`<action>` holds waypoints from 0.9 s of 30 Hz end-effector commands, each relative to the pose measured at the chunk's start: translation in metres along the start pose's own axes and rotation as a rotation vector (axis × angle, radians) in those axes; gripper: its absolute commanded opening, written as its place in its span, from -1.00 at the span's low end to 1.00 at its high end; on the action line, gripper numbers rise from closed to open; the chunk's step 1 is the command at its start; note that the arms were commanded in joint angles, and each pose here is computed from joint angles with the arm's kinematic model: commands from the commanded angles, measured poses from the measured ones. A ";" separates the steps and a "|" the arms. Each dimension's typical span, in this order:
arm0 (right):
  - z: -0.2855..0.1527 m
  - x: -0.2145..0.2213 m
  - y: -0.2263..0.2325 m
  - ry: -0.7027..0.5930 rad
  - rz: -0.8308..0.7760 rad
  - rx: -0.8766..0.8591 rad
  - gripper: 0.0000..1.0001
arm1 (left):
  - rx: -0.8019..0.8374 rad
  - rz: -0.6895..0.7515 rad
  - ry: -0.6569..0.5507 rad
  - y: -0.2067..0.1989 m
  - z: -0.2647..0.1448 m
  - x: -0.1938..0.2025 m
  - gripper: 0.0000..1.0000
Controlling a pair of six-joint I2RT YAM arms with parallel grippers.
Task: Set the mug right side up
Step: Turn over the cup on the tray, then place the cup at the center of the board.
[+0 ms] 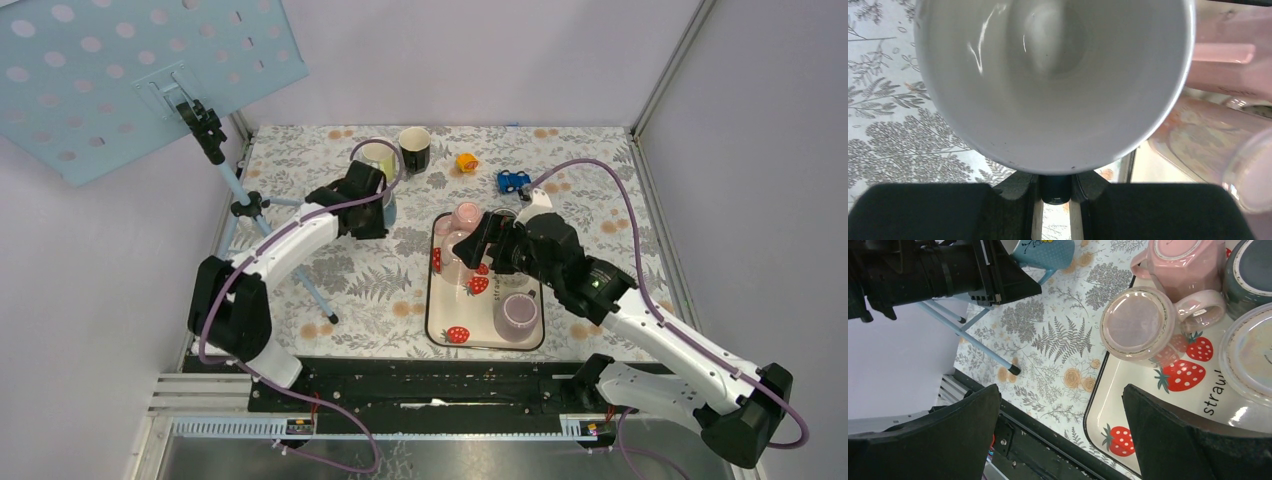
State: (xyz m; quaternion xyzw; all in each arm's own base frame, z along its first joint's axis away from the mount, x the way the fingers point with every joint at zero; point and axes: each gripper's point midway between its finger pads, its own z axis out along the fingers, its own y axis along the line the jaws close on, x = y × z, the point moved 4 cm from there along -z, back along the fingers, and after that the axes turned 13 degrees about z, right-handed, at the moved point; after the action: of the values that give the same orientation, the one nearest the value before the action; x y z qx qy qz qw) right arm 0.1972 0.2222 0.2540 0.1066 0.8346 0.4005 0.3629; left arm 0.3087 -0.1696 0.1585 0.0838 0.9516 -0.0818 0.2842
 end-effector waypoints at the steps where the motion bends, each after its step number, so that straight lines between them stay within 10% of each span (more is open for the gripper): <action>1: -0.005 -0.011 0.011 -0.024 -0.045 -0.008 0.99 | -0.103 0.020 -0.123 0.016 0.001 -0.041 -1.00; 27: -0.012 -0.006 0.010 0.003 -0.043 -0.020 0.99 | -0.224 -0.111 -0.099 0.081 0.074 -0.082 -1.00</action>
State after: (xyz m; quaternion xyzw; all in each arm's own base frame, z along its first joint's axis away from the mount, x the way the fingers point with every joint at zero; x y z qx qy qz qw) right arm 0.1937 0.2182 0.2502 0.0936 0.8453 0.3849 0.3586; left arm 0.3988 -0.1137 0.1034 0.0037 0.9650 0.0111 0.2621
